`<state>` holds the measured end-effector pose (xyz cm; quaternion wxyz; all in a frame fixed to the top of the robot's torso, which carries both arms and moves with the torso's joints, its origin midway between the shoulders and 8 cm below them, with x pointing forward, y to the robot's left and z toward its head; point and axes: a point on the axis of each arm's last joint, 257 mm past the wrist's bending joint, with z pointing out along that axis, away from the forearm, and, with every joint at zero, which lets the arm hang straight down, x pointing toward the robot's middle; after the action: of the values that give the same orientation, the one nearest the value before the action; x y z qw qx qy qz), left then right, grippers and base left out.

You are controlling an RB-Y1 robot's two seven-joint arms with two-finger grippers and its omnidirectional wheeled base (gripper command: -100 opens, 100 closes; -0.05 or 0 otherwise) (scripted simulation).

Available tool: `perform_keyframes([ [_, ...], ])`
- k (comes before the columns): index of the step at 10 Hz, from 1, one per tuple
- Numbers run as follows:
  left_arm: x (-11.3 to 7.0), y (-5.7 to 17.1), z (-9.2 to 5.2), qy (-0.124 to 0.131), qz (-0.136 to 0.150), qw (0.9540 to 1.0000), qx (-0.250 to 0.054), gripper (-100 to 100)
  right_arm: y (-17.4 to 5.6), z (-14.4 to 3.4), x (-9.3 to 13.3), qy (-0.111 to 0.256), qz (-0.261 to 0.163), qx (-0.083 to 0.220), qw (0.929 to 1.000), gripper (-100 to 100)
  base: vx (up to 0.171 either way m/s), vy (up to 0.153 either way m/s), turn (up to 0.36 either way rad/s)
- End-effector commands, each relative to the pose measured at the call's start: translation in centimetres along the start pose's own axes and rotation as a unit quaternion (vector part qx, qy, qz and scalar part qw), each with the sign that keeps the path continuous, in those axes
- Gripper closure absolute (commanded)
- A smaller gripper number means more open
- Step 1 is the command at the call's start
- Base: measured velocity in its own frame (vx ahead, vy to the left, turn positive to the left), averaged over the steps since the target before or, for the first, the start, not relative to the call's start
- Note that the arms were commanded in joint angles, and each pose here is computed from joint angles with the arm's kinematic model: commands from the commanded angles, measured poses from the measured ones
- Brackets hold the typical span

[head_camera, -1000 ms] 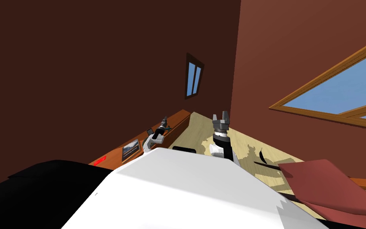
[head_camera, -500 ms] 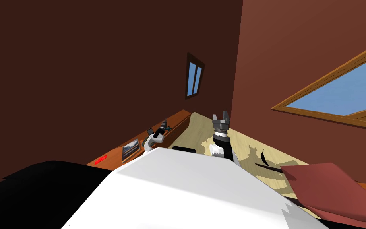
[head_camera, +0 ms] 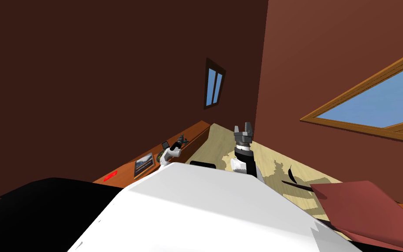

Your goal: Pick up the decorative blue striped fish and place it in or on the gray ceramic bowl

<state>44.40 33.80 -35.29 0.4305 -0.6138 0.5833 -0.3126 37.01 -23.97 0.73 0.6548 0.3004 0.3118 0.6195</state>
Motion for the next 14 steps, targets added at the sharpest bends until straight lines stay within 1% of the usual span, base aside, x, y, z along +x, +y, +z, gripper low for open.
perform_keyframes([
  [1,-0.2,2.0,0.4,-0.003,-0.007,0.9994,-0.033,-100,0.0,0.0,0.0,0.000,0.000,0.000,1.0000,0,0.010,0.005,-0.005],
  [2,-0.3,3.2,0.6,-0.005,-0.014,0.9985,-0.052,-100,0.0,0.0,0.0,0.000,0.000,0.000,1.0000,0,0.013,0.011,-0.013],
  [3,-0.3,3.5,0.6,-0.005,-0.014,0.9983,-0.057,-100,0.0,0.0,0.0,0.000,0.000,0.000,1.0000,0,0.010,0.009,-0.007],
  [4,-0.3,4.9,0.8,-0.007,-0.021,0.9966,-0.080,-100,0.0,0.0,0.0,0.000,0.000,0.000,1.0000,0,0.008,0.011,-0.017],
  [5,-0.3,4.9,0.8,-0.007,-0.021,0.9966,-0.080,-100,0.0,0.0,0.0,0.000,0.000,0.000,1.0000,0,0.007,0.011,-0.008],
  [7,-0.3,7.4,0.9,-0.009,-0.037,0.9920,-0.120,-100,0.0,0.0,0.0,0.000,0.000,0.000,1.0000,0,0.016,0.021,-0.025],
  [9,0.0,9.5,1.0,-0.009,-0.053,0.9865,-0.154,-100,0.0,0.0,0.0,0.000,0.000,0.000,1.0000,0,0.021,0.040,-0.045],
  [10,0.2,10.4,0.9,-0.009,-0.062,0.9836,-0.169,-100,0.0,0.0,0.0,0.000,0.000,0.000,1.0000,0,0.014,0.055,-0.047],
  [11,0.2,10.4,0.9,-0.009,-0.062,0.9836,-0.169,-100,0.0,0.0,0.0,0.000,0.000,0.000,1.0000,0,0.012,0.035,-0.012],
  [12,0.5,11.2,0.9,-0.008,-0.071,0.9808,-0.182,-100,0.0,0.0,0.0,0.000,0.000,0.000,1.0000,0,0.014,0.030,-0.026],
  [13,1.2,12.4,0.8,-0.005,-0.088,0.9753,-0.202,-100,0.0,0.0,0.0,0.000,0.000,0.000,1.0000,0,0.029,0.064,-0.082],
  [14,1.7,12.8,0.7,-0.003,-0.096,0.9729,-0.210,-100,0.0,0.0,0.0,0.000,0.000,0.000,1.0000,0,0.038,0.076,-0.063],
])
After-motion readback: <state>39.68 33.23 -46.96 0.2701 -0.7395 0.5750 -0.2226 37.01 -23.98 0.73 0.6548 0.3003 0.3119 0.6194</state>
